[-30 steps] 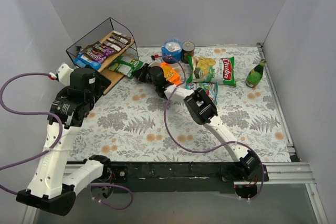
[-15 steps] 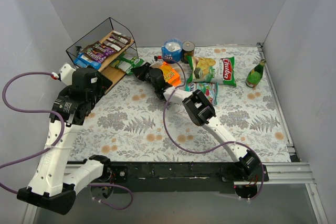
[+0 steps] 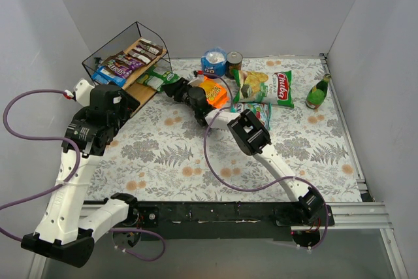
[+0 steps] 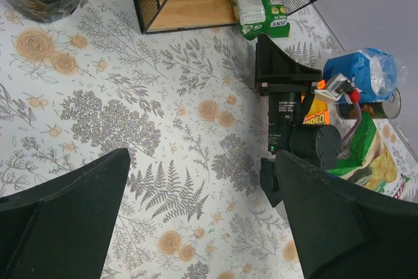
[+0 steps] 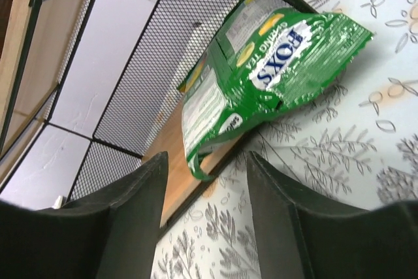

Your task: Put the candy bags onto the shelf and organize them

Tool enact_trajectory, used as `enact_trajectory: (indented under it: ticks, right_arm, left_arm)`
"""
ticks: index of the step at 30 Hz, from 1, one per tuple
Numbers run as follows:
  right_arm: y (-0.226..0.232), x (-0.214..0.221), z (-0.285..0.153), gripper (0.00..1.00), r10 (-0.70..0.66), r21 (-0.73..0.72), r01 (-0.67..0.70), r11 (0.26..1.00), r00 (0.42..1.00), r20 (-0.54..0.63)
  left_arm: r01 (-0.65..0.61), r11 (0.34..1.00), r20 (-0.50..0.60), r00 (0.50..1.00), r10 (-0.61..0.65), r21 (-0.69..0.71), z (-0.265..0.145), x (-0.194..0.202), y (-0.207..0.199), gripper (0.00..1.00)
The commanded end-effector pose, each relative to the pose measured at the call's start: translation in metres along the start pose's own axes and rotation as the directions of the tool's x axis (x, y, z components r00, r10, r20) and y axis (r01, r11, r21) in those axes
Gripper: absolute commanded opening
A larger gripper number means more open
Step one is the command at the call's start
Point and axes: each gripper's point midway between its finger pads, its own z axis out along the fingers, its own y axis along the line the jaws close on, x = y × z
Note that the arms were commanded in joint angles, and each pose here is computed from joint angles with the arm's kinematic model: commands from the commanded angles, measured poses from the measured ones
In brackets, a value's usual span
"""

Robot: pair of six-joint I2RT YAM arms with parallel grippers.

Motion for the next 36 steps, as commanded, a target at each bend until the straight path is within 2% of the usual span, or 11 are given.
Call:
enact_trajectory:
  ticks: [1, 8, 12, 17, 18, 20, 21, 25, 29, 31, 36]
  right_arm:
    - [0.020, -0.022, -0.012, 0.63, -0.016, -0.011, 0.016, 1.000, 1.000, 0.016]
    - [0.047, -0.024, -0.036, 0.79, -0.048, -0.031, 0.047, 0.998, 0.998, -0.043]
    - [0.087, -0.030, -0.053, 0.82, -0.072, -0.057, 0.067, 0.996, 0.992, -0.105]
    - [0.104, -0.034, -0.090, 0.86, -0.151, 0.013, 0.157, 0.987, 0.967, -0.205]
    - [0.128, -0.048, -0.101, 0.87, -0.164, -0.002, 0.167, 0.986, 0.967, -0.197]
    - [0.111, -0.046, -0.128, 0.91, -0.174, 0.090, 0.203, 0.975, 0.950, -0.260]
    - [0.128, -0.072, -0.139, 0.92, -0.223, 0.106, 0.250, 0.962, 0.949, -0.222]
    - [0.104, -0.107, -0.197, 0.96, -0.305, 0.290, 0.388, 0.875, 0.906, -0.293]
    - [0.055, -0.150, -0.276, 0.98, -0.257, 0.511, 0.402, 0.760, 0.907, -0.333]
    - [0.032, -0.179, -0.316, 0.98, -0.242, 0.611, 0.368, 0.701, 0.928, -0.282]
    - [-0.031, -0.220, -0.381, 0.84, -0.172, 0.793, 0.316, 0.522, 0.949, -0.265]
  left_arm:
    - [-0.005, 1.000, 0.014, 1.000, 0.005, 0.001, -0.002, -0.004, 0.002, 0.95]
    - [-0.017, 0.999, 0.029, 0.999, 0.016, 0.031, -0.010, -0.009, 0.000, 0.98]
    - [-0.034, 0.997, 0.044, 0.999, 0.031, 0.068, -0.017, -0.016, -0.005, 0.98]
    - [-0.078, 0.988, 0.041, 0.996, 0.073, 0.134, -0.024, -0.020, -0.018, 0.98]
    - [-0.076, 0.987, 0.047, 0.996, 0.070, 0.145, -0.027, -0.024, -0.021, 0.98]
    - [-0.074, 0.984, 0.036, 0.997, 0.069, 0.165, -0.030, -0.023, -0.025, 0.98]
    - [-0.075, 0.980, 0.039, 0.997, 0.069, 0.183, -0.032, -0.024, -0.028, 0.98]
    - [-0.108, 0.951, 0.009, 0.994, 0.111, 0.290, -0.039, -0.016, -0.043, 0.98]
    - [-0.161, 0.891, -0.054, 0.978, 0.202, 0.424, -0.043, 0.008, -0.061, 0.98]
    - [-0.159, 0.863, -0.092, 0.969, 0.230, 0.480, -0.043, 0.020, -0.070, 0.98]
    - [-0.147, 0.850, -0.184, 0.944, 0.273, 0.506, -0.024, 0.050, -0.075, 0.98]
